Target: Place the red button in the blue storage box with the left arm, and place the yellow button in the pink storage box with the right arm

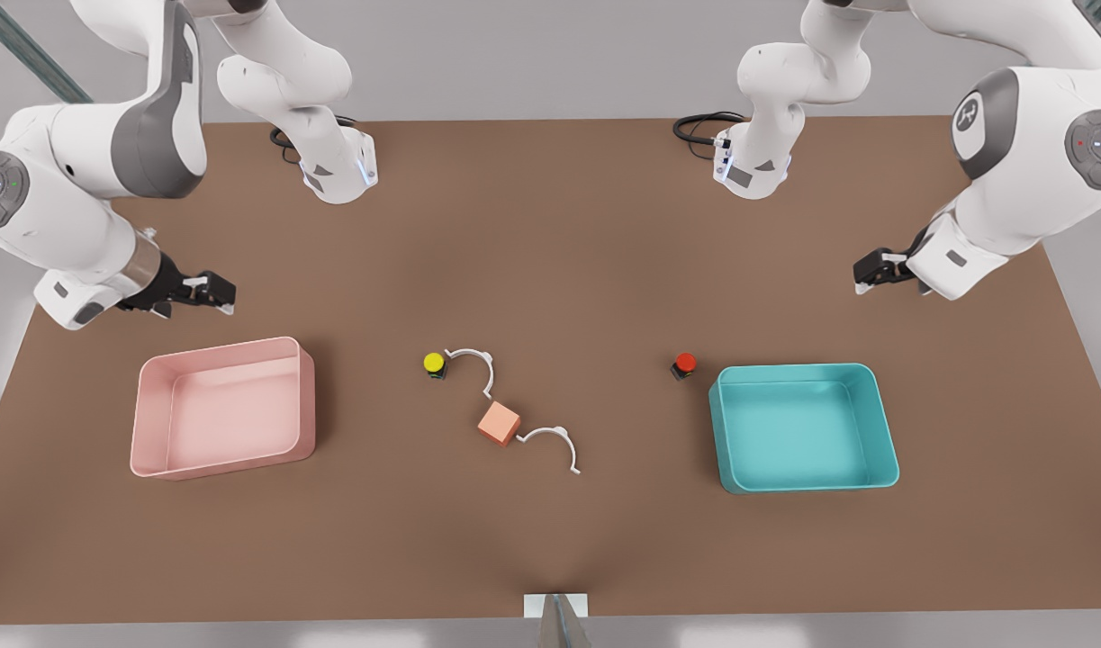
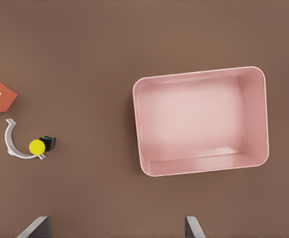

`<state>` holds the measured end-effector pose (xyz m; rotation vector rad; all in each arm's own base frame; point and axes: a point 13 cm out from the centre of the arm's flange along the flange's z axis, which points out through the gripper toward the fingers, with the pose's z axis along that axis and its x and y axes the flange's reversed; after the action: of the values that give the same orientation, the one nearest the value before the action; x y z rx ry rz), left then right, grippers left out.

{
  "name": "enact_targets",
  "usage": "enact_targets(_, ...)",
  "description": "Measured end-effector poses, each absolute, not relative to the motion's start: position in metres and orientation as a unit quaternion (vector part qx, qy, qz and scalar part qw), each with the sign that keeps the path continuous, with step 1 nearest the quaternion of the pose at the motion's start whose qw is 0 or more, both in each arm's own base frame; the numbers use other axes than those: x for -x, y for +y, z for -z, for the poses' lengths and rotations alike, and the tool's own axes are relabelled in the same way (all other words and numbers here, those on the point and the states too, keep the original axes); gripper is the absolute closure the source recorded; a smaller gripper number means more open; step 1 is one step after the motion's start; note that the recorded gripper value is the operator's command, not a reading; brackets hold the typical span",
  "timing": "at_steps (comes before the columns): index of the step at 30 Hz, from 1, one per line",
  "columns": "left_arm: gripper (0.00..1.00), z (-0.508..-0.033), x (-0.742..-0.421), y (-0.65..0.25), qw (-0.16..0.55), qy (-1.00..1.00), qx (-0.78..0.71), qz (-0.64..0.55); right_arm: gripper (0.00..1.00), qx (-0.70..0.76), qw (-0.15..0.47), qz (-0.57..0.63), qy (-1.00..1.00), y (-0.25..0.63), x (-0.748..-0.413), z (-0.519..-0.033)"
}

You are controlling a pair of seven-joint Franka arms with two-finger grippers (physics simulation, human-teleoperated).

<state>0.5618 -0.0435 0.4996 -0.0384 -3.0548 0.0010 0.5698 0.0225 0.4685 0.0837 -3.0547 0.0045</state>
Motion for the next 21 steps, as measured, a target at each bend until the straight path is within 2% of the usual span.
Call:
enact_targets(2,0.0,-0.474,-0.566,-0.076,0.06,-0.998,0.001,0.002,0.0,-0.034,0.061,-0.001,-0.998,0.034,-0.57,-0.444)
enact_targets(5,0.0,-0.407,-0.56,-0.142,0.084,-0.995,-0.052,-0.003,0.0,-0.062,0.091,-0.001,-0.994,0.08,-0.577,-0.385)
enact_targets(8,0.0,-0.343,-0.558,-0.155,0.087,-0.983,-0.162,-0.001,0.0,-0.081,0.1,0.003,-0.992,0.124,-0.577,-0.346)
enact_targets(13,0.0,-0.23,-0.531,-0.174,0.076,-0.946,-0.316,0.01,0.0,-0.087,0.109,0.009,-0.99,0.174,-0.575,-0.297)
enact_targets(21,0.0,-0.16,-0.541,-0.231,0.024,-0.886,-0.464,-0.004,0.0,-0.086,0.104,0.009,-0.991,0.249,-0.57,-0.196)
